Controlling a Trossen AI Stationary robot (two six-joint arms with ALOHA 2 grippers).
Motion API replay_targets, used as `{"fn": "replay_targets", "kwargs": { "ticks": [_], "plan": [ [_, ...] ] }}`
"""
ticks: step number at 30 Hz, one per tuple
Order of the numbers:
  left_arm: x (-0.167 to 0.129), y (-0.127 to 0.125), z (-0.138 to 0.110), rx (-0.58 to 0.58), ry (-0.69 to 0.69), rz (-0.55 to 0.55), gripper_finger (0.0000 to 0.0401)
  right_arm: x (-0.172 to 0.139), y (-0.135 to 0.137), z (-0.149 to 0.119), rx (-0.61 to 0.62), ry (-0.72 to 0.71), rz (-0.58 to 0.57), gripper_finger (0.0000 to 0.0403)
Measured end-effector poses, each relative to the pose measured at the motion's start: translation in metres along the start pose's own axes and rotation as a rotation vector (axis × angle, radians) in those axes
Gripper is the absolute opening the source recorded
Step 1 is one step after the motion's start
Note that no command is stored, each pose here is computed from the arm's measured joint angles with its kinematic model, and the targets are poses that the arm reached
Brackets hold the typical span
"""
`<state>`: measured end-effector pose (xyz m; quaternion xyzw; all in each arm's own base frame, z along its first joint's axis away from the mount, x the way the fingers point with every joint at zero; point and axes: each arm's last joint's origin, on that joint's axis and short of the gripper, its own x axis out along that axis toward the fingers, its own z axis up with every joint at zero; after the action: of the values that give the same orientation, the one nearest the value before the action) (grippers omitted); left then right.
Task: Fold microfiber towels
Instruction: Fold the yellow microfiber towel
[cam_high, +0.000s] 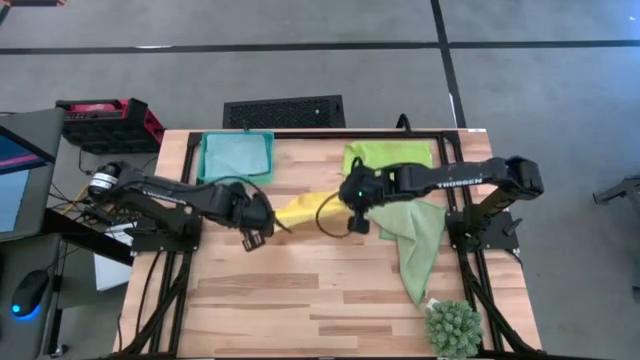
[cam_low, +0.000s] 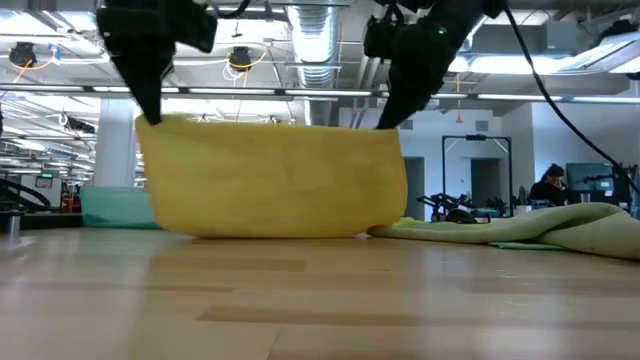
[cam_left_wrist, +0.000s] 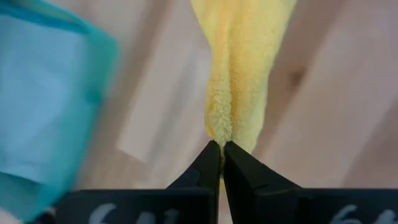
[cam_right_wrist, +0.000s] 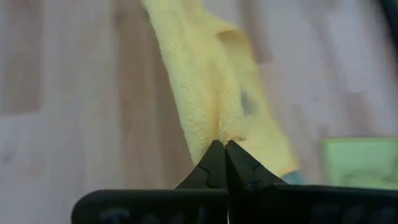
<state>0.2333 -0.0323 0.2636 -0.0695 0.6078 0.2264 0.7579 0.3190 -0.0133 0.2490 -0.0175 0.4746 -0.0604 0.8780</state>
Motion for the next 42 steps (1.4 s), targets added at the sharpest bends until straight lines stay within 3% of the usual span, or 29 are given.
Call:
{"fn": "replay_targets", "kwargs": {
  "ticks": [8,20,31,42],
  "plan": [
    [0.024,-0.031,-0.021,0.024,0.008,-0.173,0.0,0.007,0.039,-0.019,-0.025,0.054,0.139,0.0004],
    [0.053,-0.056,-0.037,0.054,-0.063,-0.343,0.0,0.019,0.061,-0.039,0.018,0.068,0.189,0.0005],
    [0.057,-0.062,-0.043,0.116,-0.086,-0.393,0.0,0.021,0.067,-0.045,0.033,0.088,0.296,0.0006],
    [0.066,-0.066,-0.042,0.101,-0.047,-0.378,0.0012,0.021,0.068,-0.046,0.008,0.09,0.308,0.0014]
  ]
}}
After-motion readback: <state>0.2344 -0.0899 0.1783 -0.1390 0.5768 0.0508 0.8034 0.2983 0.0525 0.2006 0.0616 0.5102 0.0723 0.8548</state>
